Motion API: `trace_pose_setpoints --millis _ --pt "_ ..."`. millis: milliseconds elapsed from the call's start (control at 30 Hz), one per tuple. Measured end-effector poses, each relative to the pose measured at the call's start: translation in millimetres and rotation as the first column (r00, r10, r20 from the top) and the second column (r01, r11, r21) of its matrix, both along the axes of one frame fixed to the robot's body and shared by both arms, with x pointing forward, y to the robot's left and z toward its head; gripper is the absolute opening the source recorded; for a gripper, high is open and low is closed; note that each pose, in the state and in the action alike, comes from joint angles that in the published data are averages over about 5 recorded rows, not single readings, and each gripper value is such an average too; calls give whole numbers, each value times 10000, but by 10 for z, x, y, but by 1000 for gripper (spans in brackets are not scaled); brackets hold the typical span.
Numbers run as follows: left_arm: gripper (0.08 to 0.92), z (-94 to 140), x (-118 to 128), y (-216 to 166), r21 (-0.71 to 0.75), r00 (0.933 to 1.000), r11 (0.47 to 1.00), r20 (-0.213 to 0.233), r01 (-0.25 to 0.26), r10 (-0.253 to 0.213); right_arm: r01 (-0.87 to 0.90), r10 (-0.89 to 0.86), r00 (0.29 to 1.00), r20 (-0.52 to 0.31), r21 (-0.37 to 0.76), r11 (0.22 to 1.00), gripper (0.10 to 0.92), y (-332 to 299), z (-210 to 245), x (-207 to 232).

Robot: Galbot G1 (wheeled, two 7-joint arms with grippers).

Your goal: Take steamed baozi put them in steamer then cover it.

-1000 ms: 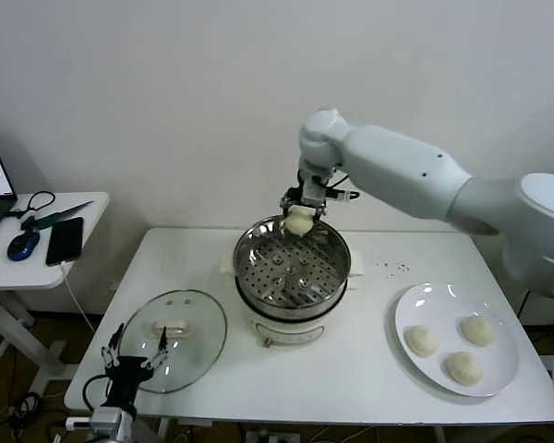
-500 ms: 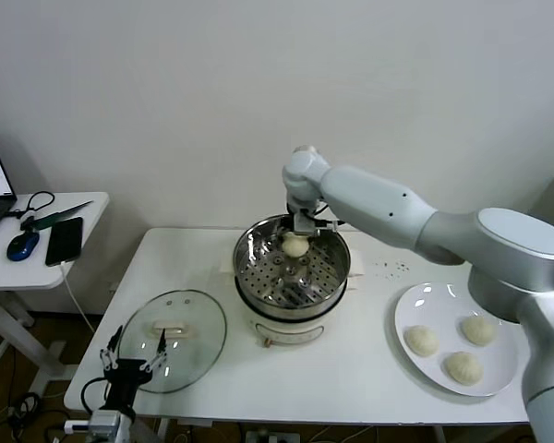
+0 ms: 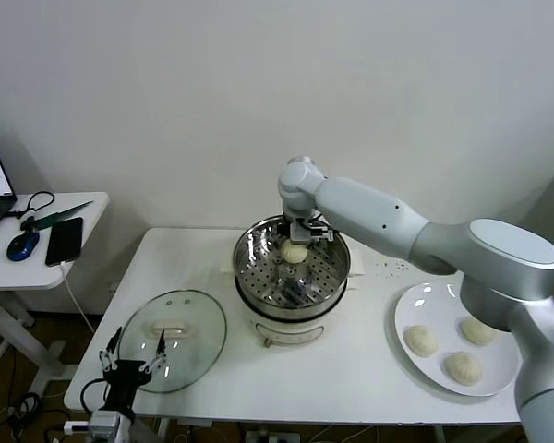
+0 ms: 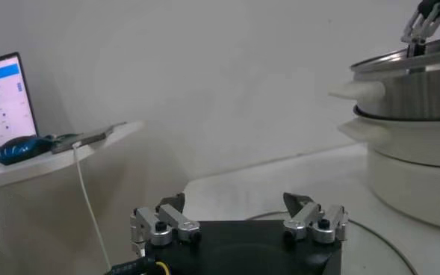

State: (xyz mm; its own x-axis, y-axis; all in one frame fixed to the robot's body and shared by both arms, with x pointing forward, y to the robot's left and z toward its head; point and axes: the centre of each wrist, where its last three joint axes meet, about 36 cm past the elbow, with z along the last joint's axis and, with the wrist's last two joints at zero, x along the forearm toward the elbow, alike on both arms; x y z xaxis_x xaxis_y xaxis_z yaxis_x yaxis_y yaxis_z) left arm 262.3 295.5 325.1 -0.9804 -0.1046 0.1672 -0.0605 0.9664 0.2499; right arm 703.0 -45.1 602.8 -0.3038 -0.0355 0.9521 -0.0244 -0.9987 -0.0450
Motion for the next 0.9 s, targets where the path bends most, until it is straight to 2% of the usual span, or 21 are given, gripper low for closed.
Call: trace_pose_setpoints --millis 267,533,700,900 --pt "823 11 -27 20 72 10000 10000 -26 -31 32 624 -620 9980 -98 526 9967 823 -365 465 4" --pt "823 14 -49 -8 110 9999 9999 -64 84 -83 2658 -2623 9639 -448 2116 9405 823 -1183 955 -127" --pt "823 31 -26 -41 155 9997 9996 0 243 -243 4803 -4685 8759 -1154 2992 8245 823 -1873 969 -282" --pt "823 62 -9 -71 181 9992 9991 85 389 -390 7336 -6951 6747 -2481 3290 5947 823 -2636 703 -594"
